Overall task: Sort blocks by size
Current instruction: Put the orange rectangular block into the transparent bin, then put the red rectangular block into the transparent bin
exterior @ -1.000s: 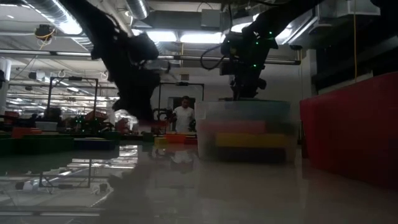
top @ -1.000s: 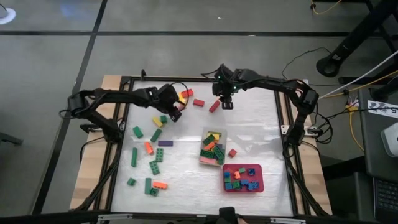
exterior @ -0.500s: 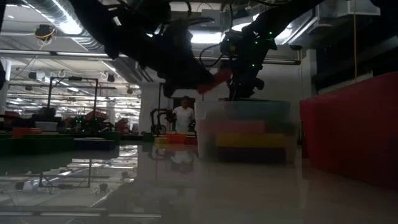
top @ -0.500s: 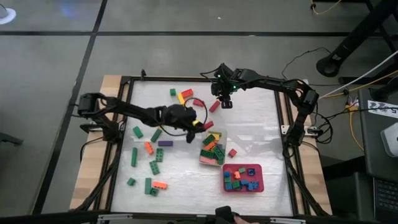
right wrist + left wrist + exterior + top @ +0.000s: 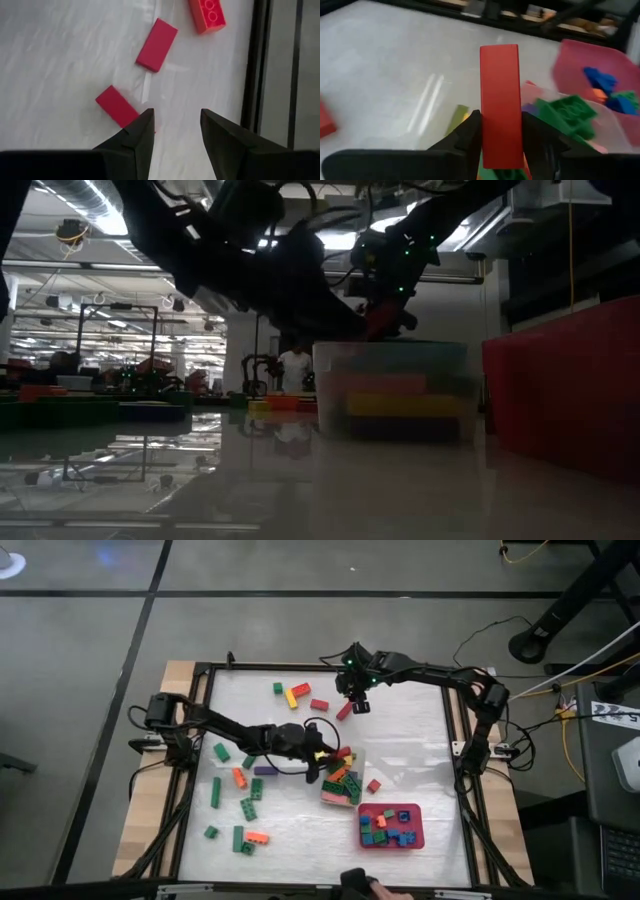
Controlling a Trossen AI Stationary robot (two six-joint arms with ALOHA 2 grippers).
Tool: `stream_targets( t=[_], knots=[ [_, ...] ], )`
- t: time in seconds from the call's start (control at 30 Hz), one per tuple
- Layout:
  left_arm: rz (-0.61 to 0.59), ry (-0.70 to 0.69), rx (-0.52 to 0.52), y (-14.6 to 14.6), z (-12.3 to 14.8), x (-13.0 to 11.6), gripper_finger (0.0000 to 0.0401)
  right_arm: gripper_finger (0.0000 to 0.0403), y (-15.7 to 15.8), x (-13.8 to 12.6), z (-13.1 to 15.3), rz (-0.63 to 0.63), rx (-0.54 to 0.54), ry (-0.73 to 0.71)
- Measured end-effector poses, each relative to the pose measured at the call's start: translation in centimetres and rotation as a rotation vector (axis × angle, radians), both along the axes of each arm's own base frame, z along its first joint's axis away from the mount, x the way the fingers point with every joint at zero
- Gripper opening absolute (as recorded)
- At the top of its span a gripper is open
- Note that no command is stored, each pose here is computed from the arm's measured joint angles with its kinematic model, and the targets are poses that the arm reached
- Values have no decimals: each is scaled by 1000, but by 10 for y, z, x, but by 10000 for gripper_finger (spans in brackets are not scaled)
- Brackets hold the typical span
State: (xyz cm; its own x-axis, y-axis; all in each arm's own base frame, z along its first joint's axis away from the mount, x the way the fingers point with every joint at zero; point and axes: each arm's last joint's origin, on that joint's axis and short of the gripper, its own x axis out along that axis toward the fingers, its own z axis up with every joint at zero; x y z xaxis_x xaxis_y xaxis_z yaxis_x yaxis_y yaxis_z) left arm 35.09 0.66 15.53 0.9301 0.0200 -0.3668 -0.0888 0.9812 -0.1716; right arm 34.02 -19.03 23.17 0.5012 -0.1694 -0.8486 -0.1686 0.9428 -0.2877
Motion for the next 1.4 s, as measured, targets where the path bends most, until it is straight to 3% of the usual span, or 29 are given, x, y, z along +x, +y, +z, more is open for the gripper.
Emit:
stream_targets(
  t=[0.2,0.67,0.97,1.4],
  knots=[
    [161,13,-2,6,-2,-1,111,161,-3,3,-8,-10,-10,17],
    [176,21,-58,3,-3,-1,111,161,-3,5,-13,-6,3,27],
    [154,63,8,-6,-6,-3,114,161,-3,4,-13,-19,-16,37],
    [140,31,59,-9,-1,-2,206,161,-4,5,-16,-15,-7,39]
  ],
)
